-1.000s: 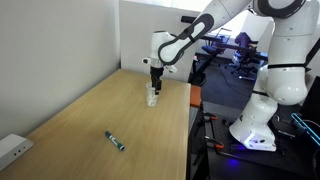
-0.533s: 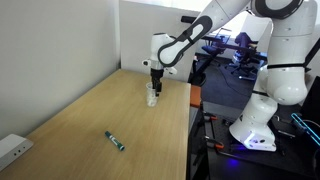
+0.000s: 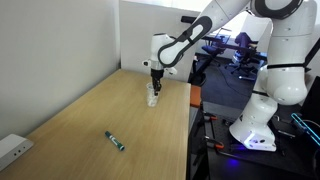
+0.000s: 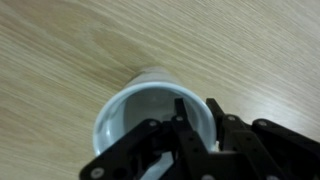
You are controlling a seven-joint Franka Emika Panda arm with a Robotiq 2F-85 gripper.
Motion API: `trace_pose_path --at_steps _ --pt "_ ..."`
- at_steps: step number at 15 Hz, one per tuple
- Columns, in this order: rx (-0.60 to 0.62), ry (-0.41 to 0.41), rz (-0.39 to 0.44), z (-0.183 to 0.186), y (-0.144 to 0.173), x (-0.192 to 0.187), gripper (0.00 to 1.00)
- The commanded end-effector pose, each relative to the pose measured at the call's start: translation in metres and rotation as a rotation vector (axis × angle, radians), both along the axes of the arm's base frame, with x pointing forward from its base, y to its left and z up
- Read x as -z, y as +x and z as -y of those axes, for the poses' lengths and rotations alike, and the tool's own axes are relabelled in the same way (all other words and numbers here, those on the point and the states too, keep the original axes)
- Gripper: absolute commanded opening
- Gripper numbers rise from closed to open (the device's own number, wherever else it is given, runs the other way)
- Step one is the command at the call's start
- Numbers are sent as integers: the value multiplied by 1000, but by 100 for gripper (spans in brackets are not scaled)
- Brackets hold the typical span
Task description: Move the cup closer to the marker
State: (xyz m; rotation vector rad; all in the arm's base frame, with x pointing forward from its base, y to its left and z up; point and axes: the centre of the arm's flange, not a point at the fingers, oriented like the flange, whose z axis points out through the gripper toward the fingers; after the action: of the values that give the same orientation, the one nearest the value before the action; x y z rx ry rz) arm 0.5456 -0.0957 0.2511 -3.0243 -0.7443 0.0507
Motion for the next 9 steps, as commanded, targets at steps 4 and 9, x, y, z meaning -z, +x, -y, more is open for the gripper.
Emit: trace_pose_path --at_steps 4,9 --pt "-30 1 16 0 -3 -2 3" --pt "-59 7 9 -4 1 -2 4"
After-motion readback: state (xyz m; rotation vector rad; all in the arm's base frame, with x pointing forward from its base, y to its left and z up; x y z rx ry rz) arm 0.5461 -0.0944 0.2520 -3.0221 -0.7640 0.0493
